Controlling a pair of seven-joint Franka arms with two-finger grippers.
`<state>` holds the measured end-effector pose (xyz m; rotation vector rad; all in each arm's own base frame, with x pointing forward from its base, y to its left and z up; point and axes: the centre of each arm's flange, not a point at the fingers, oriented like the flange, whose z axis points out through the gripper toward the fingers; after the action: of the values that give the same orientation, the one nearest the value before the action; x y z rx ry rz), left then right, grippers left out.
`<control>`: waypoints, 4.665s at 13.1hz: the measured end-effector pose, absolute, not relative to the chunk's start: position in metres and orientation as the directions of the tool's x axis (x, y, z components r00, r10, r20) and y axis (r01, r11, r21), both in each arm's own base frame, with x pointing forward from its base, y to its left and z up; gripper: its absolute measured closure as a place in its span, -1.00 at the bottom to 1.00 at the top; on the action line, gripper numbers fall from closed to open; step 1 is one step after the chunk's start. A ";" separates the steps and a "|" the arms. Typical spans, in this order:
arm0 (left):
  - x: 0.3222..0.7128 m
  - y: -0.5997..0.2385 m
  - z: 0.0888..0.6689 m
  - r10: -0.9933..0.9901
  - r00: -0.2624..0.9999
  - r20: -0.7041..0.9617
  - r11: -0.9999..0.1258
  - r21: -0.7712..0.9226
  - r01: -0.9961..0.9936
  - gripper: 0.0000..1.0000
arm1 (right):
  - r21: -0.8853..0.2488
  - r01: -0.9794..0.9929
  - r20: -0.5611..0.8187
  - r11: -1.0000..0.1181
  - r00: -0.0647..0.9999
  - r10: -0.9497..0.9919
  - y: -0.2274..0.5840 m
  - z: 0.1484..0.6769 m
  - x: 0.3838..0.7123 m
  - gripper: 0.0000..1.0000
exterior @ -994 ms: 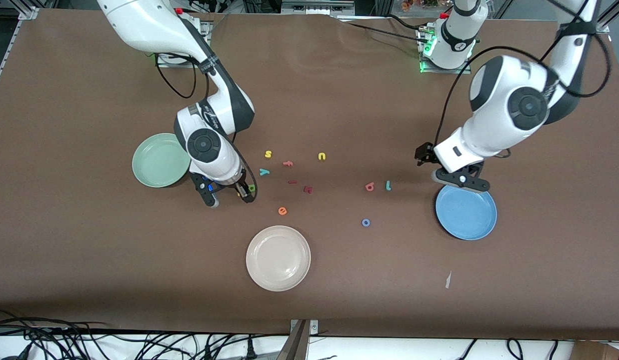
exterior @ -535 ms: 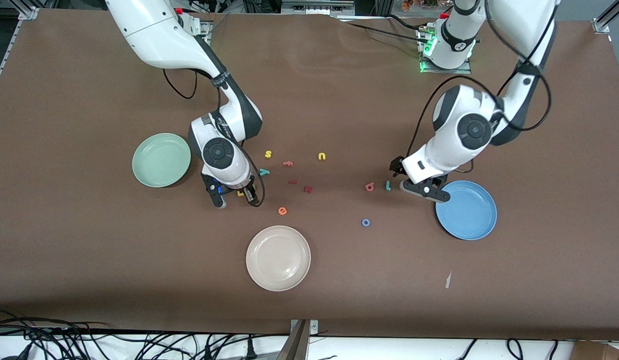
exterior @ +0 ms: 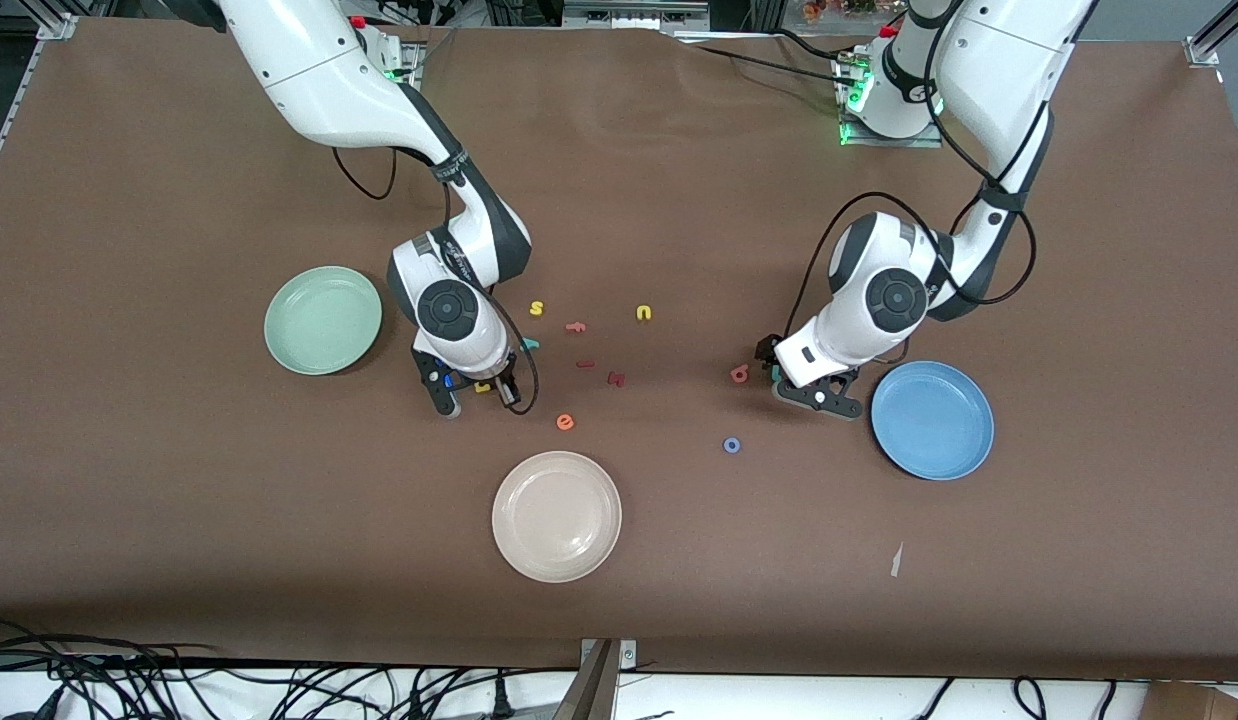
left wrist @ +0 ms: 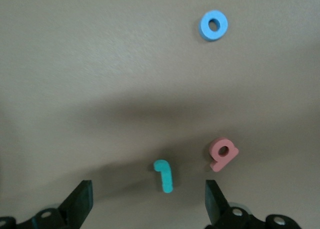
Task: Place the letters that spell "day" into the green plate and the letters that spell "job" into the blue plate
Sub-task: 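Grasp the green d with the right gripper while the left grasps the teal 1, then place the d on the green plate while the left places the 1 on blue, then reach the right gripper to the yellow a while the left reaches the pink 9, then grasp the yellow a with the right gripper while the left grasps the 9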
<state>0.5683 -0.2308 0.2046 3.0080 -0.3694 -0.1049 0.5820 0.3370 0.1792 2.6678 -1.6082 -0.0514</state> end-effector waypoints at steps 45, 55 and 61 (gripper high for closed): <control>0.561 -0.267 0.227 -0.205 0.979 0.009 -0.966 0.156 -0.204 -0.44 | 0.058 -0.386 0.047 -0.921 0.922 -0.384 0.199 0.291 0.585 -1.00; 0.548 -0.304 0.181 -0.310 0.950 0.038 -0.942 0.120 -0.313 -0.25 | -0.066 -0.698 -0.163 -0.713 0.712 -0.683 0.228 0.213 0.594 -0.88; 0.550 -0.302 0.177 -0.308 0.950 0.049 -0.943 0.119 -0.312 -0.31 | -0.086 -0.725 -0.110 -0.684 0.689 -0.716 0.272 0.179 0.582 -0.81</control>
<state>0.5495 -0.3016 0.1770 2.9784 -0.4750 0.0454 0.5820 0.2721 0.1793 2.9988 -1.2852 -0.1108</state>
